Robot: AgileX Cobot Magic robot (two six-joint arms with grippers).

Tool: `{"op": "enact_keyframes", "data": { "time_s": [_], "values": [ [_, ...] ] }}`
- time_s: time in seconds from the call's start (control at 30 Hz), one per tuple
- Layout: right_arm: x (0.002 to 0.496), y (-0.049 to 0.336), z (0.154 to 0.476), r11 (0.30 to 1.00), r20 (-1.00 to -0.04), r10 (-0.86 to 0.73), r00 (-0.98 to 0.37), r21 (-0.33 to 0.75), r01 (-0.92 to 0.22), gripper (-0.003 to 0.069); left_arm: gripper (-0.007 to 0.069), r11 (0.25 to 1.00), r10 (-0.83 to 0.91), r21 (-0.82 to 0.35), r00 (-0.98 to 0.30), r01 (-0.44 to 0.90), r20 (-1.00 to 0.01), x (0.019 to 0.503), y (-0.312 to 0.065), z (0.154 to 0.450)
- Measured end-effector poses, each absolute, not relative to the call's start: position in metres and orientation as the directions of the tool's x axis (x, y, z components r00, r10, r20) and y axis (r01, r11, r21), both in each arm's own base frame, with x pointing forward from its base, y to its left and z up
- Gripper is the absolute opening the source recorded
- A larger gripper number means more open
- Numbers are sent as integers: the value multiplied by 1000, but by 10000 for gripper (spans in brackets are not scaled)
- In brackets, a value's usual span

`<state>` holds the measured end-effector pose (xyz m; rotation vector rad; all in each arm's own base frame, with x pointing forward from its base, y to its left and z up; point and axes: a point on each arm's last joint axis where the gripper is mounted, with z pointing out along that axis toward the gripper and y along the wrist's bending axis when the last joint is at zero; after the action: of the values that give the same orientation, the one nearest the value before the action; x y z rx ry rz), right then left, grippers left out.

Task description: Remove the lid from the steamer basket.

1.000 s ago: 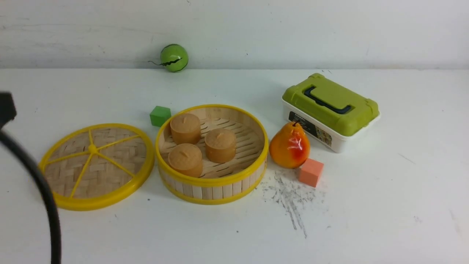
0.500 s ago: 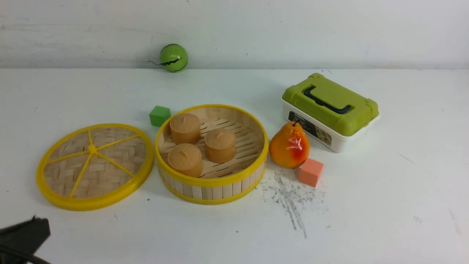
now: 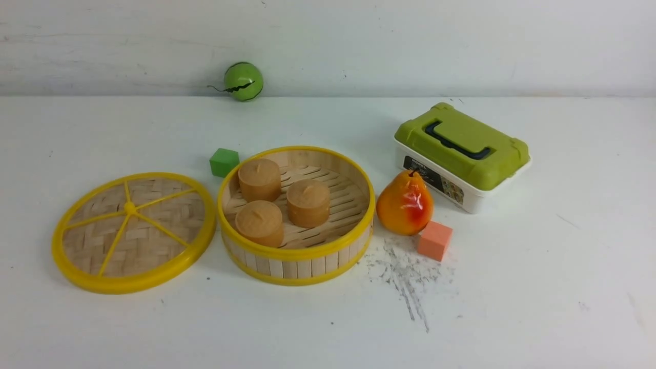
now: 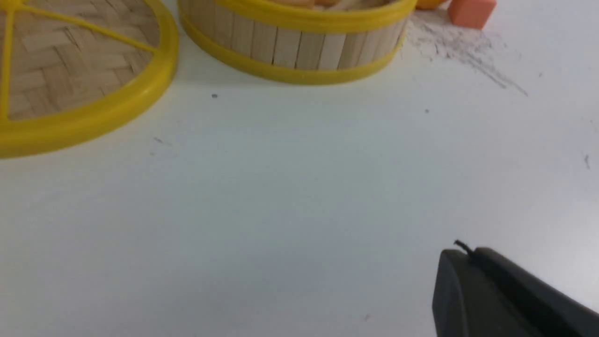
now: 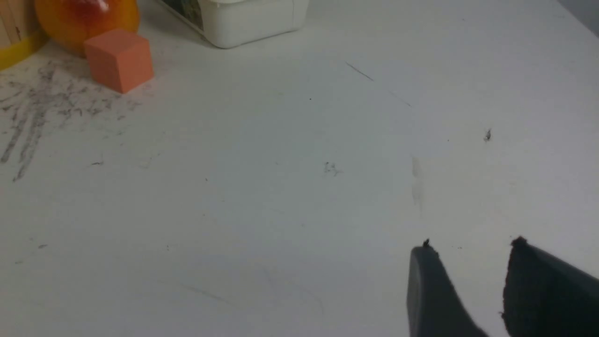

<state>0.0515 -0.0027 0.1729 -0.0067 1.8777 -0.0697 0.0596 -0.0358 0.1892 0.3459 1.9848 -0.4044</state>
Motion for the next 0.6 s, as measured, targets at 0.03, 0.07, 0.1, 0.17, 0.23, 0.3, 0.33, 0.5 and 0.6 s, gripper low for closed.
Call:
{"op": "enact_keyframes", "data": {
  "time_s": [0.03, 0.07, 0.1, 0.17, 0.23, 0.3, 0.33, 0.5, 0.6],
  "values": [
    [52, -3, 173, 998, -952, -40, -303, -52, 31, 239, -12, 907, 87, -94, -402, 410, -911, 57, -34, 184],
    [52, -3, 173, 998, -952, -40, -303, -52, 31, 239, -12, 912, 99, -69, -380, 405, -920, 55, -32, 182],
    [52, -3, 173, 998, -952, -40, -303, -52, 31, 239, -12, 917, 103, -48, -351, 395, -931, 53, -30, 182],
    [52, -3, 173, 998, -952, -40, -303, -52, 31, 239, -12, 932, 99, -10, -283, 362, -954, 50, -27, 185],
    [52, -3, 173, 998, -952, -40, -303, -52, 31, 239, -12, 955, 91, 20, -225, 297, -970, 50, -22, 188],
    [52, -3, 173, 998, -952, -40, -303, -52, 31, 239, -12, 968, 79, 26, -205, 250, -976, 51, -18, 188],
    [52, -3, 173, 998, -952, -40, -303, -52, 31, 239, -12, 984, 59, 24, -194, 178, -979, 53, -13, 186],
    [52, -3, 173, 998, -952, -40, -303, -52, 31, 239, -12, 990, -131, -140, -233, 25, -964, 54, -5, 178],
    [52, -3, 173, 998, -952, -40, -303, -52, 31, 239, -12, 982, -178, -187, -284, 6, -942, 53, -5, 173]
  ]
}}
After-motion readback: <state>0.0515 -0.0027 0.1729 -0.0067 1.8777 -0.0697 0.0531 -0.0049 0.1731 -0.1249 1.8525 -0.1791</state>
